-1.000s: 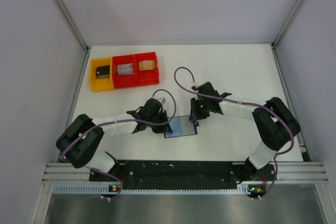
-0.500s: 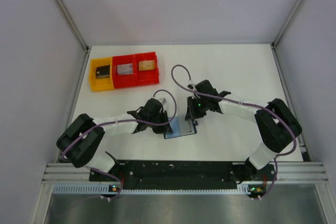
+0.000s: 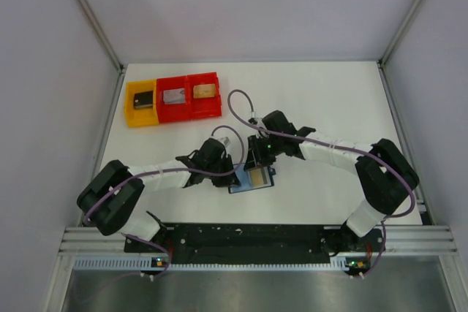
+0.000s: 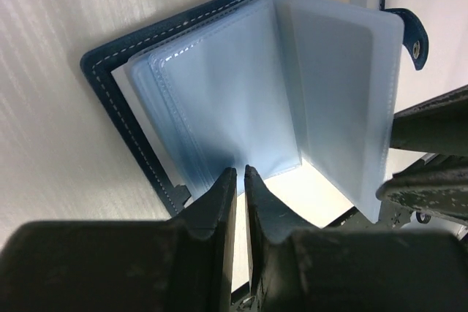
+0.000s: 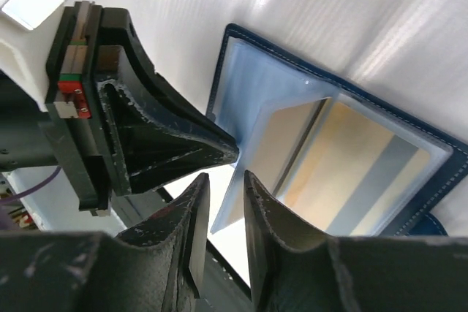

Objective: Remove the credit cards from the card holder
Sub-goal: Remove the credit card from the card holder.

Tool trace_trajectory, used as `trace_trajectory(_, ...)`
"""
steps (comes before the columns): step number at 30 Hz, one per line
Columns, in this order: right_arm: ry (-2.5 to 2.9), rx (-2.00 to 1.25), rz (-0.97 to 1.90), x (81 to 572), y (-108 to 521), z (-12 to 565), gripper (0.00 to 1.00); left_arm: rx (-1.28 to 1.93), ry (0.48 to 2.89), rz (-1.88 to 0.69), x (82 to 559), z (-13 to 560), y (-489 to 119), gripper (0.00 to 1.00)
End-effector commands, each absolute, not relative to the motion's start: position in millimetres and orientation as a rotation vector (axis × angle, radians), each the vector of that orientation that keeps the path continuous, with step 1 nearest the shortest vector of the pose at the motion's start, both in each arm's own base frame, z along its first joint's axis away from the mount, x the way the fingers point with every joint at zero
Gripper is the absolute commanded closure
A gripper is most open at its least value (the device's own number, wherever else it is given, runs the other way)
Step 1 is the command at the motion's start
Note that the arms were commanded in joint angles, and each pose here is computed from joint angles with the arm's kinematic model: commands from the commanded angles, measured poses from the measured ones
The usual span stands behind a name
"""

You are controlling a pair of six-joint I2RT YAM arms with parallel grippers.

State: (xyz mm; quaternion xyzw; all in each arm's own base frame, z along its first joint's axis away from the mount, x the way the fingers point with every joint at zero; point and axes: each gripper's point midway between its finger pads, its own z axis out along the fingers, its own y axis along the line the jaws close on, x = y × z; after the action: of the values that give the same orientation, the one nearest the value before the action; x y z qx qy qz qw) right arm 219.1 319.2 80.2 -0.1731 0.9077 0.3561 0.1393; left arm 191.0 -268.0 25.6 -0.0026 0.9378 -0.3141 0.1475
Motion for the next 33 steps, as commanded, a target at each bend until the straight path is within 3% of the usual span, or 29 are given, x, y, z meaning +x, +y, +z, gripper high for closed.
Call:
trace_trajectory(1, 2.543, -0.563, 1.14, 220, 343, 102, 0.73, -0.057, 2.695, -0.843, 186, 20, -255, 0.86)
trace_trajectory(3, 2.546, -0.571, 1.154, 218, 345, 100, 0.73, -0.067, 2.682, -0.845, 187, 22, -255, 0.86)
trace_trajectory(7, 2.533, -0.614, 1.22, 213, 350, 103, 0.6, -0.092, 2.673, -0.841, 189, 24, -253, 0.86)
trace_trajectory(20, 2.573, -0.452, 1.013, 233, 324, 69, 0.64, -0.268, 2.548, -0.651, 199, 47, -212, 0.85)
trace_trajectory(28, 2.557, -0.364, 1.091, 237, 324, 61, 0.63, -0.121, 2.434, -0.89, 207, 88, -246, 0.84)
trace_trajectory(33, 2.545, -0.269, 1.151, 241, 318, 51, 0.64, -0.097, 2.471, -0.908, 213, 77, -259, 0.88)
